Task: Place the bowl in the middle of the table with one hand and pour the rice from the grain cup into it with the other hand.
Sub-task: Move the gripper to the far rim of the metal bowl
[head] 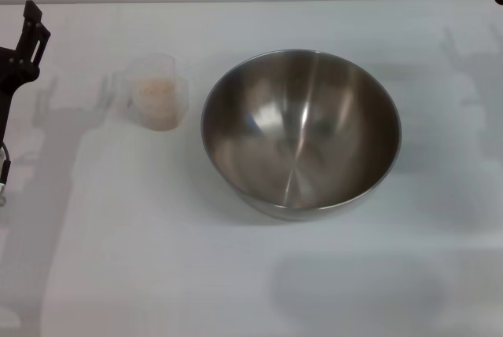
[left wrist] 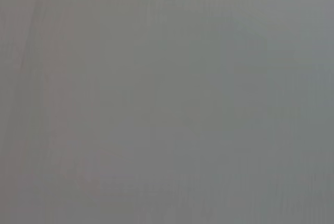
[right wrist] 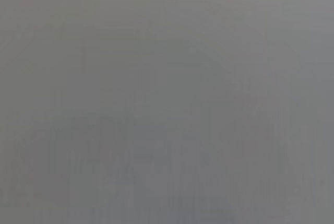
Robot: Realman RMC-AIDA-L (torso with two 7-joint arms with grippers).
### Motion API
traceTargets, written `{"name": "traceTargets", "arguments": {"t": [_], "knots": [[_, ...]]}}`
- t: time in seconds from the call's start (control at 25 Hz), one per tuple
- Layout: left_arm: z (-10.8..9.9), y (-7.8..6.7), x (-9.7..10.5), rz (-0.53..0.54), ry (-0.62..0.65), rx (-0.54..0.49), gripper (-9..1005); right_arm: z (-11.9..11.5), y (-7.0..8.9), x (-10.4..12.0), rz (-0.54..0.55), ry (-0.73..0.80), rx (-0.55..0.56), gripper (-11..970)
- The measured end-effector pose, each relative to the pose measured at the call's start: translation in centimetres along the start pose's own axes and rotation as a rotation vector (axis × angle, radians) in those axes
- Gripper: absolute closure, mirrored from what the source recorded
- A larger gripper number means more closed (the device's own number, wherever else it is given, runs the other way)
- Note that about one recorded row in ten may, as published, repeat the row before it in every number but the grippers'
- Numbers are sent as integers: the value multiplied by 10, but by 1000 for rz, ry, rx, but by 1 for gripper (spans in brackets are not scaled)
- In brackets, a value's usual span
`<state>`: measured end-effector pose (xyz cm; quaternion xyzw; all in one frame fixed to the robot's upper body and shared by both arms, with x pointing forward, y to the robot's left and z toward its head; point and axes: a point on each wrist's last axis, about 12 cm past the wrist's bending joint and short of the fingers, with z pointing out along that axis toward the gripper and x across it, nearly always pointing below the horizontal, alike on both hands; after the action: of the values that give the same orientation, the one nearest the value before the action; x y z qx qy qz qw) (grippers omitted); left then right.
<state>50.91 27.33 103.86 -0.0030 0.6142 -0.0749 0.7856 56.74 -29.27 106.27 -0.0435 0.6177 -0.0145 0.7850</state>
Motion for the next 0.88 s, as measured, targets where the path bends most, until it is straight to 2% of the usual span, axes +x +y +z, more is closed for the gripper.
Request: {"name": "traceTargets", "arguments": {"t": [0.32,0.72,0.88], "knots": [[0,0,0,0,0,0,168,-2,1,-3,-108,-31,4,156],[0,0,0,0,-1,-1,173,-2,1,-4,-154,-42,4,156],[-1,1,0,0,-2,-2,175,0,2,-7,-237,-53,12,157]]}}
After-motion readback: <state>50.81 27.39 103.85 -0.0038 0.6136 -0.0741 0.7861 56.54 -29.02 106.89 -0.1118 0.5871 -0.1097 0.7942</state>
